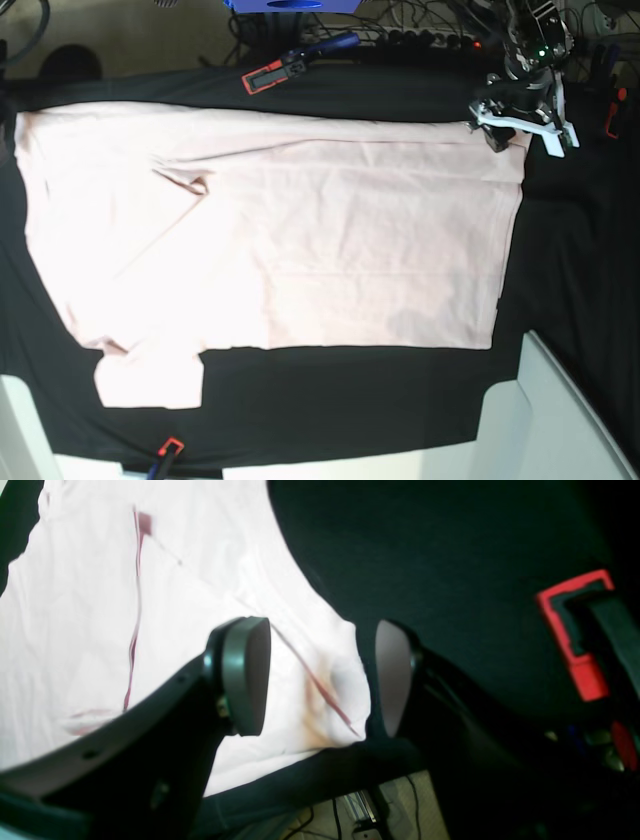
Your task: Fold the T-shirt properly
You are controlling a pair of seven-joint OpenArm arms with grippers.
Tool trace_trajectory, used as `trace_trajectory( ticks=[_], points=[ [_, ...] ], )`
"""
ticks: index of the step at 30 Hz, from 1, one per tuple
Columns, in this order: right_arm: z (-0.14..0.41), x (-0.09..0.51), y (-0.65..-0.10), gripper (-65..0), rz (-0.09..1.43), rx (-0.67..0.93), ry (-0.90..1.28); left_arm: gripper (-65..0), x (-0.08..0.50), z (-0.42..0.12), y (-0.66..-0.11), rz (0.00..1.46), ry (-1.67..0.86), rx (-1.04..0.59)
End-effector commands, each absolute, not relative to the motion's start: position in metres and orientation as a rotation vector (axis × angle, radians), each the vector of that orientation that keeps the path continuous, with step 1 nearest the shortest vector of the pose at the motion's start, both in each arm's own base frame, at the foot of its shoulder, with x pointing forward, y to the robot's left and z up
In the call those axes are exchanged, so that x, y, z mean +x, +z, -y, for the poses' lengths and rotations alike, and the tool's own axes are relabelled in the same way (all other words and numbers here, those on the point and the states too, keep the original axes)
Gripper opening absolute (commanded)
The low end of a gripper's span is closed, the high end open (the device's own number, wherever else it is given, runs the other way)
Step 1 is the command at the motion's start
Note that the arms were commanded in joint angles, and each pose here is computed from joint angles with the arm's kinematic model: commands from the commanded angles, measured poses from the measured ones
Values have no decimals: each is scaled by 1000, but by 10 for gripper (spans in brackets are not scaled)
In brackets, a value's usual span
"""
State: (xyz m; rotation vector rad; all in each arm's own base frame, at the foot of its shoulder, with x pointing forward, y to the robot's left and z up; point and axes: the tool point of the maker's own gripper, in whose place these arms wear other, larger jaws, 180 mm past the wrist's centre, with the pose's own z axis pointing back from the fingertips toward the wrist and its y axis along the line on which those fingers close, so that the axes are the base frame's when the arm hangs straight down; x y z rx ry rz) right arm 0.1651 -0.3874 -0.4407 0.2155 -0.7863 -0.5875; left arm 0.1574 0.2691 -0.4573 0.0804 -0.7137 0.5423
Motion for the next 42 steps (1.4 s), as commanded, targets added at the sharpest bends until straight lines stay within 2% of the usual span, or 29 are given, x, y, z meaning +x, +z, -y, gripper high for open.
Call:
trace_trajectory(
  ticks=[1,26,40,42],
  points=[
    [398,173,-425,-338,839,197,-566,-286,159,-275,-453,736,546,94],
    [396,175,-426,-338,842,203,-568,-286,192,-274,-463,755,577,53],
    [396,177,-425,-338,845,206,-569,-289,190,-273,-467,743,582,51],
    [396,177,-425,-338,845,206,-569,-322,190,-273,-467,743,580,50]
  ],
)
